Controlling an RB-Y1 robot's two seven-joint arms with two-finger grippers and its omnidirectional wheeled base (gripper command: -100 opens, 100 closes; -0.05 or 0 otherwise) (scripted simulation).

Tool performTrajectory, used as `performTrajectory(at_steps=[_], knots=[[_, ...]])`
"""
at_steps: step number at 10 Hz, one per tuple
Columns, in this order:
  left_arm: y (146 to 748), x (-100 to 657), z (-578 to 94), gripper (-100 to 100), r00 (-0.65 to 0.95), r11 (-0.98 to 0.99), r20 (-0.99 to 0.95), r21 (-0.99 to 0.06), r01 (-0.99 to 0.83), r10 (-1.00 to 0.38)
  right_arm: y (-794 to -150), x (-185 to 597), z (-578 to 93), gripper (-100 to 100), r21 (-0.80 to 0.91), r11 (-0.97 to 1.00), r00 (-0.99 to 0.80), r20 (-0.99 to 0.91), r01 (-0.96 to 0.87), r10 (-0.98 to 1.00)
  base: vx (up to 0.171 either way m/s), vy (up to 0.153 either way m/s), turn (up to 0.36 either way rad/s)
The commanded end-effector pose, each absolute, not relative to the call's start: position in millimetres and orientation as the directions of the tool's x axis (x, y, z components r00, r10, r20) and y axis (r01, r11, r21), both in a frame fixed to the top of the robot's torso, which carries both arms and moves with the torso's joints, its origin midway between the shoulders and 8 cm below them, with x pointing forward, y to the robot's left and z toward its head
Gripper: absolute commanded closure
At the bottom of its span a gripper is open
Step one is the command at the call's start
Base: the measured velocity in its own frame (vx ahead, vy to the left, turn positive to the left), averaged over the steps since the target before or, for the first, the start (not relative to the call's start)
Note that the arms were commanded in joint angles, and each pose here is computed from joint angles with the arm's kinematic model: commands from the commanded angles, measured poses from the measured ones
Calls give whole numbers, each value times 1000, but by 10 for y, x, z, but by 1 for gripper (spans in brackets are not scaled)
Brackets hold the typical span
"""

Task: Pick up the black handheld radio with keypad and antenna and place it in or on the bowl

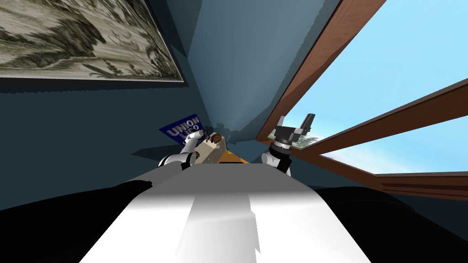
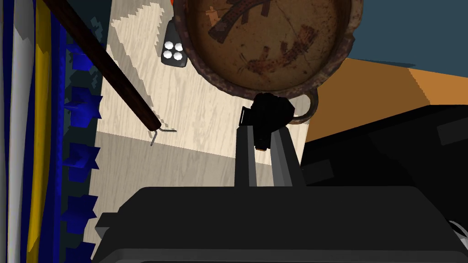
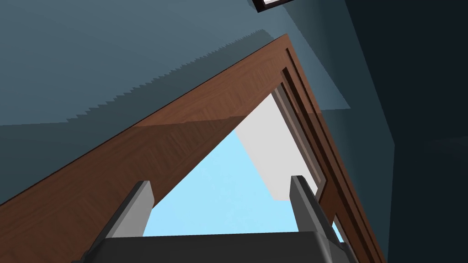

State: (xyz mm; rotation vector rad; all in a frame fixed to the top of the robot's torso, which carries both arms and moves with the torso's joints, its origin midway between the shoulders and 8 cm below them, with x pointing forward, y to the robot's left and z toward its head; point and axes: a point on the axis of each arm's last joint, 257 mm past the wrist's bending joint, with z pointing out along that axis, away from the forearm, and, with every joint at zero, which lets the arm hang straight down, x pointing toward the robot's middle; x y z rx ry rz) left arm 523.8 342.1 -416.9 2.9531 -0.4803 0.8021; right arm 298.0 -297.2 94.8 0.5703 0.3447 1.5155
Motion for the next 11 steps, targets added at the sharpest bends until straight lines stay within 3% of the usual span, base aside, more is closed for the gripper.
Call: performTrajectory(at_steps=[1, 11], knots=[[3333, 5353, -4093, 100, 817, -948, 499, -35, -315, -290, -2972, 2980, 948, 0, 550, -38, 44, 135, -834, 990, 22, -17, 76], [2835, 5768, -3714, 100, 811, -927, 472, -32, -374, -344, -2972, 2980, 948, 0, 550, -38, 44, 135, -834, 990, 28, -16, 88]])
